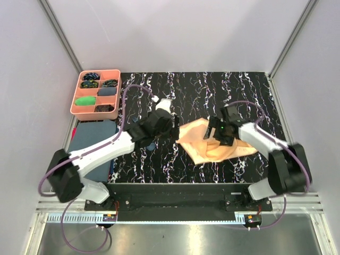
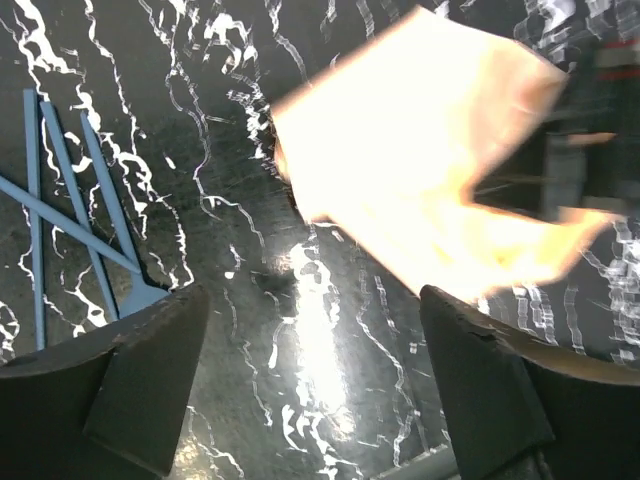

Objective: Fold the napkin into a case and place the utensils inside
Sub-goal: Move the crumpled napkin to the corner of the board, then pick up the crumpled napkin from the center of the board.

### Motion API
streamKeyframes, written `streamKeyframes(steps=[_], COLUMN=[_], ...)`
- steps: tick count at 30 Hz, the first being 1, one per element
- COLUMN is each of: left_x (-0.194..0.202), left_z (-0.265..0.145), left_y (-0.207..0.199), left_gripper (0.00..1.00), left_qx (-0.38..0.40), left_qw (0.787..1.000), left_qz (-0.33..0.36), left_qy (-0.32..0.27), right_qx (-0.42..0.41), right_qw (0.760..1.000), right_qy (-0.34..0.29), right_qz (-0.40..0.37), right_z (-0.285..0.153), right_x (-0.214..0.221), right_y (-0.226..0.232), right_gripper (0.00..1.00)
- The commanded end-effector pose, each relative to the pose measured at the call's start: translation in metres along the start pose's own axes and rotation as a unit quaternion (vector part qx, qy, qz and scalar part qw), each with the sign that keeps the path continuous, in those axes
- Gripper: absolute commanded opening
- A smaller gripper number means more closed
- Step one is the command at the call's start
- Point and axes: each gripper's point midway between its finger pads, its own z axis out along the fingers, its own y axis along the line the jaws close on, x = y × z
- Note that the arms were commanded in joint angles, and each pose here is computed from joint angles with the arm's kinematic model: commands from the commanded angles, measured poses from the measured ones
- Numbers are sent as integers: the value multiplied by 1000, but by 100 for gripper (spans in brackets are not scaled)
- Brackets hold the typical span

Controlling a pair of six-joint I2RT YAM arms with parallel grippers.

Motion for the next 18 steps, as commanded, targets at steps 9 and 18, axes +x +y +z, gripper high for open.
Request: streamKeyframes(steps=[9,18], left_x=[37,79], left_z=[78,97], left_y=[-2,-15], left_gripper=[87,61], left_qx=[-10,20], left_qw=[989,977], left_qz=[-25,-76], left_qy=[146,197], right_qx=[124,137], right_qw=[967,954], right_qy=[-134,-154], right_qz=[176,217], right_z=[-44,-42], right_x=[1,13], right_y=[-72,-96], right_gripper=[98,88])
